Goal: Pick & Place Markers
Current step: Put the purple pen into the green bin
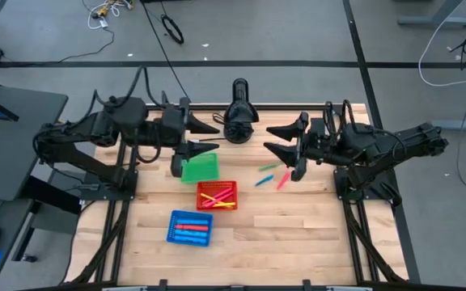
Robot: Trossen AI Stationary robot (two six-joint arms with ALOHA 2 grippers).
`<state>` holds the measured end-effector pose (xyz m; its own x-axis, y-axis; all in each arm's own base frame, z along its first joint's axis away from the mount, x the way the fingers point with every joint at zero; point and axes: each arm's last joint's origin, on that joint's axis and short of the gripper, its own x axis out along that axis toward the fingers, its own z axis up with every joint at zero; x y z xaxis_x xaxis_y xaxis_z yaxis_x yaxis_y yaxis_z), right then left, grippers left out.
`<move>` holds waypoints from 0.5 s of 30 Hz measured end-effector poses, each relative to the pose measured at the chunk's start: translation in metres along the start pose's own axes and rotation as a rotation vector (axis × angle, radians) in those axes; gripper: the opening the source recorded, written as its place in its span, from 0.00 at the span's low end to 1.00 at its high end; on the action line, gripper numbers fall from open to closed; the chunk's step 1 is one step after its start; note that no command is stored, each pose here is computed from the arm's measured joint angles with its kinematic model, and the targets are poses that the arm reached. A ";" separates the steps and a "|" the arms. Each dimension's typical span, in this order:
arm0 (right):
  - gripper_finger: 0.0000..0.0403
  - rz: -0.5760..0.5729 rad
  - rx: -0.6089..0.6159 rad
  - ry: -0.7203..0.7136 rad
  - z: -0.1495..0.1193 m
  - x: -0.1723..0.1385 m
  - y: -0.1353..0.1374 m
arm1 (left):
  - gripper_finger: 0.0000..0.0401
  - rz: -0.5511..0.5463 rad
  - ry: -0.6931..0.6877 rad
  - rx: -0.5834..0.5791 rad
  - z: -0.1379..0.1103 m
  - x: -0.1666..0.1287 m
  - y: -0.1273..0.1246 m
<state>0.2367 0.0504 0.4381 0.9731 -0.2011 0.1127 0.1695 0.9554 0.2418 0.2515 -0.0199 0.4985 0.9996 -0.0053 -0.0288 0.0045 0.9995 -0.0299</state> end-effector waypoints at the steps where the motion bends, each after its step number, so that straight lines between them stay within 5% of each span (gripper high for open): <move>1: 0.57 -0.041 0.024 0.006 -0.001 0.000 -0.001 | 0.44 0.000 0.003 0.008 0.000 0.000 0.000; 7: 0.57 -0.322 0.030 0.073 0.001 -0.005 -0.012 | 0.44 0.023 0.021 -0.001 -0.001 -0.002 0.002; 15: 0.57 -0.555 0.053 0.173 0.020 -0.008 -0.039 | 0.44 0.025 0.025 -0.003 -0.002 -0.002 0.002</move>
<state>0.2191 0.0101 0.4472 0.7531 -0.6260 -0.2026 0.6575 0.7042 0.2680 0.2494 -0.0183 0.4966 0.9983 0.0192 -0.0544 -0.0209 0.9993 -0.0314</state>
